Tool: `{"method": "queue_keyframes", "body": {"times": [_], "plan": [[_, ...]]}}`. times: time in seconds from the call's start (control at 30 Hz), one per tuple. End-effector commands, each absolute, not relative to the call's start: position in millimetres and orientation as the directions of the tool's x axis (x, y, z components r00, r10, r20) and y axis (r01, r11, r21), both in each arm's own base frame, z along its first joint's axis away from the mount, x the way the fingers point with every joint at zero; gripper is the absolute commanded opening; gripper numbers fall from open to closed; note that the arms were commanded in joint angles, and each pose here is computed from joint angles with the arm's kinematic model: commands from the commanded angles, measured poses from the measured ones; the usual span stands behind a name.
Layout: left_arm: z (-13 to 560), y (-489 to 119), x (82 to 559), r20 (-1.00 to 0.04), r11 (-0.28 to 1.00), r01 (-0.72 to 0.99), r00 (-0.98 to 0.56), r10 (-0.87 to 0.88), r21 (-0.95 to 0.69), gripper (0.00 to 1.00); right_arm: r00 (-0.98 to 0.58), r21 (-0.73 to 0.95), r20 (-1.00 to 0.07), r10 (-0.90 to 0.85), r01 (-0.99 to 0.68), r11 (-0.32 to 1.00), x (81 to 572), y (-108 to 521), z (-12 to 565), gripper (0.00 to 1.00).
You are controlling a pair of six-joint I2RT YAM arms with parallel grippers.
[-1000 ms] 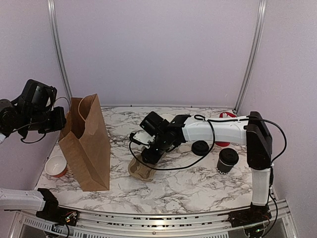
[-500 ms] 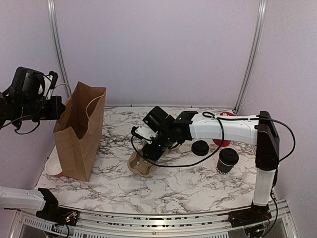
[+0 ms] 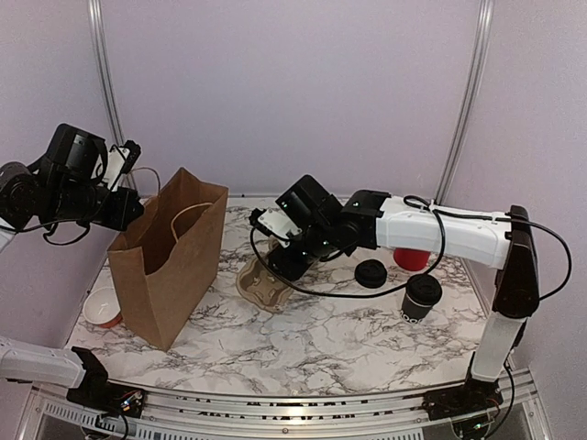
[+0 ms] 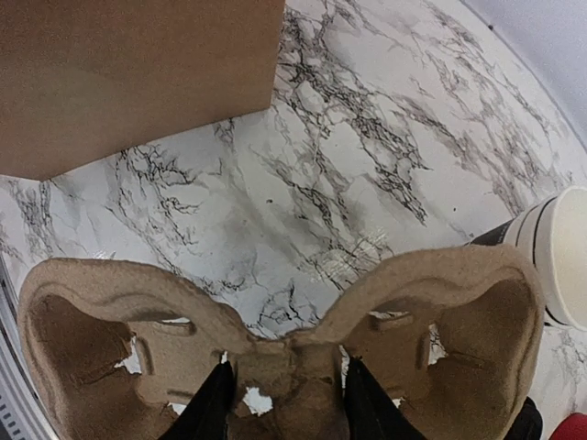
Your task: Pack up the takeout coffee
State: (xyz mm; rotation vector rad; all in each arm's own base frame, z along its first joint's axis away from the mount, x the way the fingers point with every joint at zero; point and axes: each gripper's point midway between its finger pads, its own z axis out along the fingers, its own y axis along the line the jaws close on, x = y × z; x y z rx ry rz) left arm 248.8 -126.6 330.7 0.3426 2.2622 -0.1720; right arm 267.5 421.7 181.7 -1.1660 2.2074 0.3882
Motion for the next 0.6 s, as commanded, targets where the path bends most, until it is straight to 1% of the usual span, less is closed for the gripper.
{"method": "queue_keyframes", "body": {"times": [0.0,0.27,0.33,0.57], "plan": [[327,-150,247,-0.769,0.919,0.389,-0.606,0.203,-0.064,0.0,-0.418,-0.035,-0.694,-0.586,-0.794,0.607,269,416,220,0.39],[325,-172,243,-0.789,0.89,0.436,-0.59,0.173,-0.131,0.0,-0.408,-0.062,-0.731,-0.547,-0.758,0.649,274,403,249,0.39],[325,-185,236,-0.792,0.868,0.477,-0.579,0.195,-0.135,0.0,-0.406,-0.071,-0.739,-0.538,-0.747,0.661,275,400,257,0.39],[311,-210,230,-0.778,0.847,0.514,-0.584,0.233,-0.133,0.0,-0.398,-0.094,-0.756,-0.52,-0.72,0.687,278,390,276,0.39]]}}
